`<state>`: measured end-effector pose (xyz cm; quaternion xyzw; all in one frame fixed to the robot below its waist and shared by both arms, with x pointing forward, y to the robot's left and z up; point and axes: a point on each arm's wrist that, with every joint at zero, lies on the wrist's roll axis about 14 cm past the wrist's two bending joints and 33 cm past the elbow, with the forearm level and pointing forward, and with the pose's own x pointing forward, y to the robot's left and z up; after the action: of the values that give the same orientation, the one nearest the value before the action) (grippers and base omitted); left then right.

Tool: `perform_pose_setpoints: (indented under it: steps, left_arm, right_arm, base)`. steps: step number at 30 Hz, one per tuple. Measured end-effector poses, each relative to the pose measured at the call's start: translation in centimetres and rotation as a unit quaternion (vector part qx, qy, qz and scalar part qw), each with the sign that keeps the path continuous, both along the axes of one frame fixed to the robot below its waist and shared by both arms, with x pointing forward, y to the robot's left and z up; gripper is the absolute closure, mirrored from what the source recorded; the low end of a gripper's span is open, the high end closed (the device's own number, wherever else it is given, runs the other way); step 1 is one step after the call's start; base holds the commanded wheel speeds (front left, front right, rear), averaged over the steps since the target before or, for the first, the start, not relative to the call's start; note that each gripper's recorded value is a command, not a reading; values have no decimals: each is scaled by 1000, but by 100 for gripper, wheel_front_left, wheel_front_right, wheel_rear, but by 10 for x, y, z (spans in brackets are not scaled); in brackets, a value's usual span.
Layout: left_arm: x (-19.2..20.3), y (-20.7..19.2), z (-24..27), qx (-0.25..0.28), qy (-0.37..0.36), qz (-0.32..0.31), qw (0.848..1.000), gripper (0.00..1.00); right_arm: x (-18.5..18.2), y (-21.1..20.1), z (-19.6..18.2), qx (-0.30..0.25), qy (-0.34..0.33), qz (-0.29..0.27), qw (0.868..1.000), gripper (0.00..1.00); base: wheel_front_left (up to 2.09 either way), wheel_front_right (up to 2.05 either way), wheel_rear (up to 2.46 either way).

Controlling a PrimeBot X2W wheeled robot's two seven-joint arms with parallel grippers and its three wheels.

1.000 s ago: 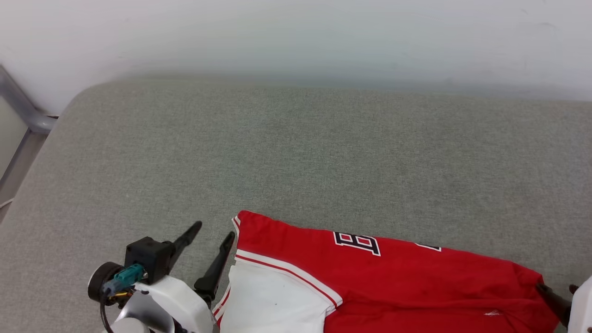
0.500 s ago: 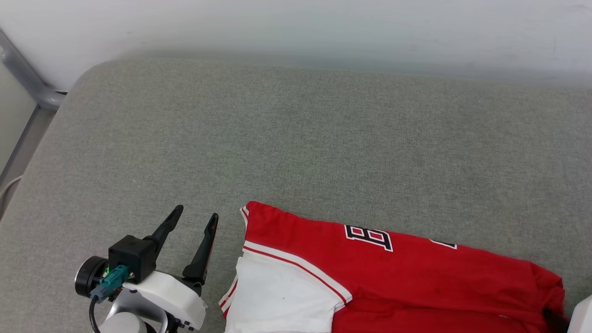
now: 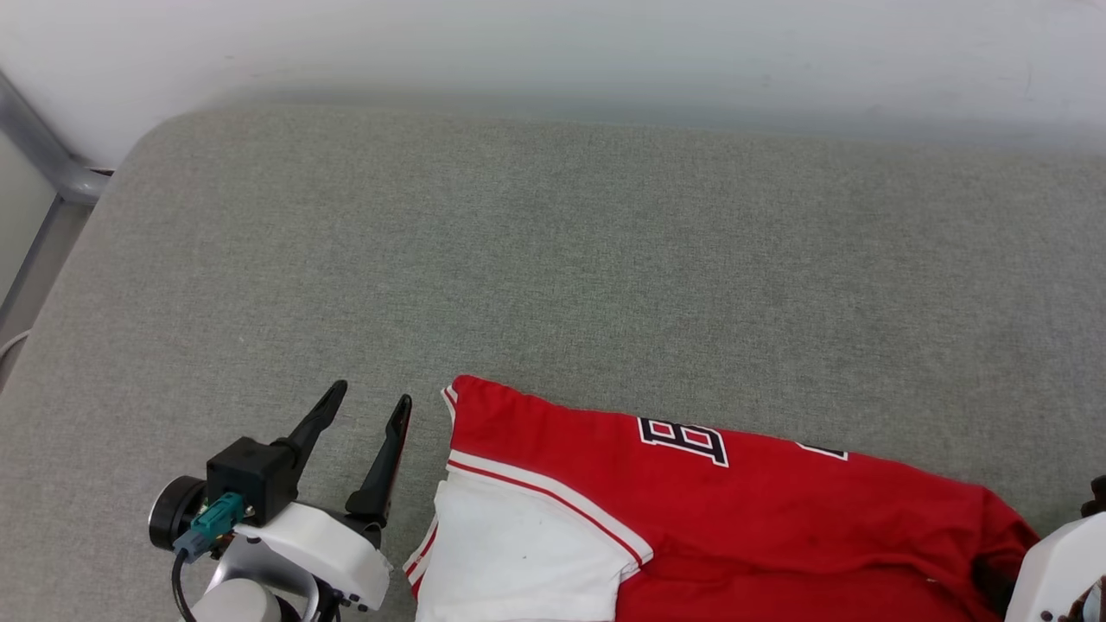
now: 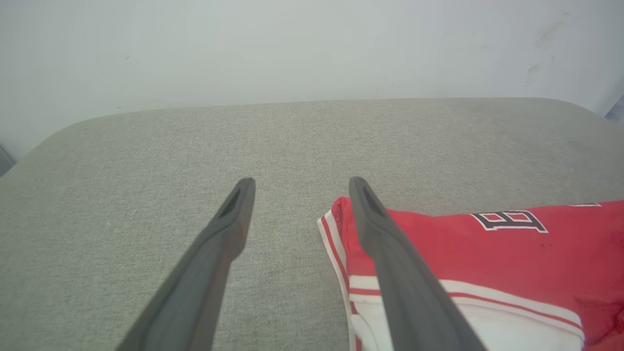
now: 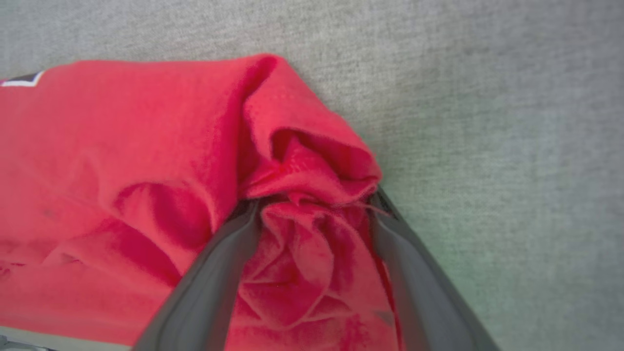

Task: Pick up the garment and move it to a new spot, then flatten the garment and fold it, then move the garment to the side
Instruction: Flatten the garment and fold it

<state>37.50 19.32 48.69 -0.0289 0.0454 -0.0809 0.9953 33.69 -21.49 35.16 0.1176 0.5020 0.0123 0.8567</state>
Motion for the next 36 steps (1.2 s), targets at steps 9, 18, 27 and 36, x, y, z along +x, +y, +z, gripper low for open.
perform_pose_setpoints:
  steps: [9,18,27,36]
  left_arm:
    - [-2,1,-2,-4,-1,1,1000,0]
    - [-4,0,-2,-6,-4,-1,1000,0]
    - [-6,-3,-2,-7,-5,-5,1000,0]
    - [-13,-5,4,-12,-16,-5,1000,0]
  right_arm:
    - [1,0,1,-4,-11,9,1000,100]
    - [16,-43,19,-59,-53,-18,997,100]
    - [23,-101,41,-139,-76,-47,986,100]
    - [22,-83,57,-119,-93,-31,988,100]
  base:
    - [0,0,0]
    - [0,0,0]
    - [0,0,0]
    - [0,0,0]
